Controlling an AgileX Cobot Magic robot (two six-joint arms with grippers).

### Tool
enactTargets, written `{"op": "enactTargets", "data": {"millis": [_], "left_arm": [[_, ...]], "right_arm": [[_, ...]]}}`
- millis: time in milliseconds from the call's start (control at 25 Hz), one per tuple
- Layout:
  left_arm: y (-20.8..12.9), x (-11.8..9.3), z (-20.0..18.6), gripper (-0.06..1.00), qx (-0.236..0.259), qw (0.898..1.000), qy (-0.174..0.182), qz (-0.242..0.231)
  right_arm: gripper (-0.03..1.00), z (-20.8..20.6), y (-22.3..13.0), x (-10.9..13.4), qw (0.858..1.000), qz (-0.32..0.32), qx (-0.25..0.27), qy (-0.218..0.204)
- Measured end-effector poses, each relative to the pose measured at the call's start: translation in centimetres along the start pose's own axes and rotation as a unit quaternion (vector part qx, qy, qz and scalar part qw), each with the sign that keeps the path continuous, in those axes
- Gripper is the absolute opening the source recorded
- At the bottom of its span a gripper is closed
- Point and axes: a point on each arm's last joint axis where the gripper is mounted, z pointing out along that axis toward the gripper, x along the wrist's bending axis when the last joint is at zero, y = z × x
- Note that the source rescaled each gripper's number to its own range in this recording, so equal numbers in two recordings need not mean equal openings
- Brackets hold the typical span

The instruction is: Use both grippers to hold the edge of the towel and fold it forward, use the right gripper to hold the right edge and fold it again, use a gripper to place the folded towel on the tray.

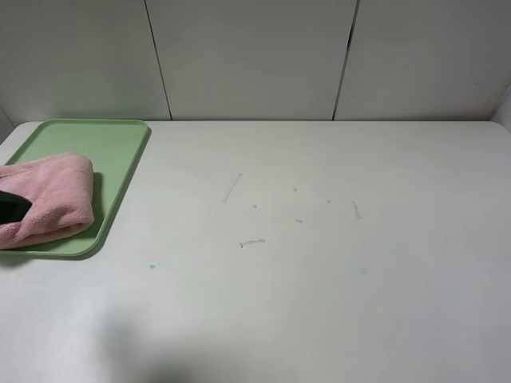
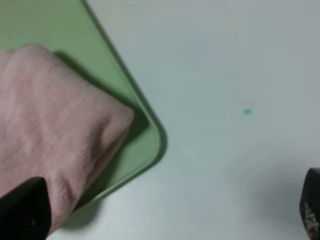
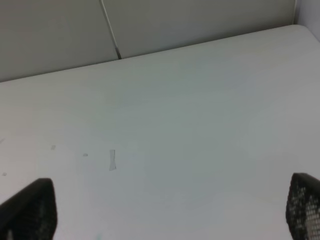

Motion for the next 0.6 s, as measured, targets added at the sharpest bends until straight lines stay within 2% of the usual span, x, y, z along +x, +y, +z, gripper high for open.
{"op": "enactTargets", "data": {"millis": [120,280,480,600], "left_arm": [[-1.0,-0.7,0.0,1.00,0.007,1.000,-0.011,0.008],[-2.4,-1.3,-0.3,1.00,0.054,0.998,-0.031,0.000],[-3.8,-2.2,-1.2,1.00,0.104,0.990,-0.064,-0.070],[-4.5,-2.6,-1.8,1.00,0.122,0.986,-0.069,-0.093]], "right_arm": [[1.00,0.0,0.0,0.0,1.000,0.000,0.000,0.000],[1.00,0.0,0.0,0.0,1.000,0.000,0.000,0.000],[1.00,0.0,0.0,0.0,1.000,0.000,0.000,0.000],[1.00,0.0,0.0,0.0,1.000,0.000,0.000,0.000]]}}
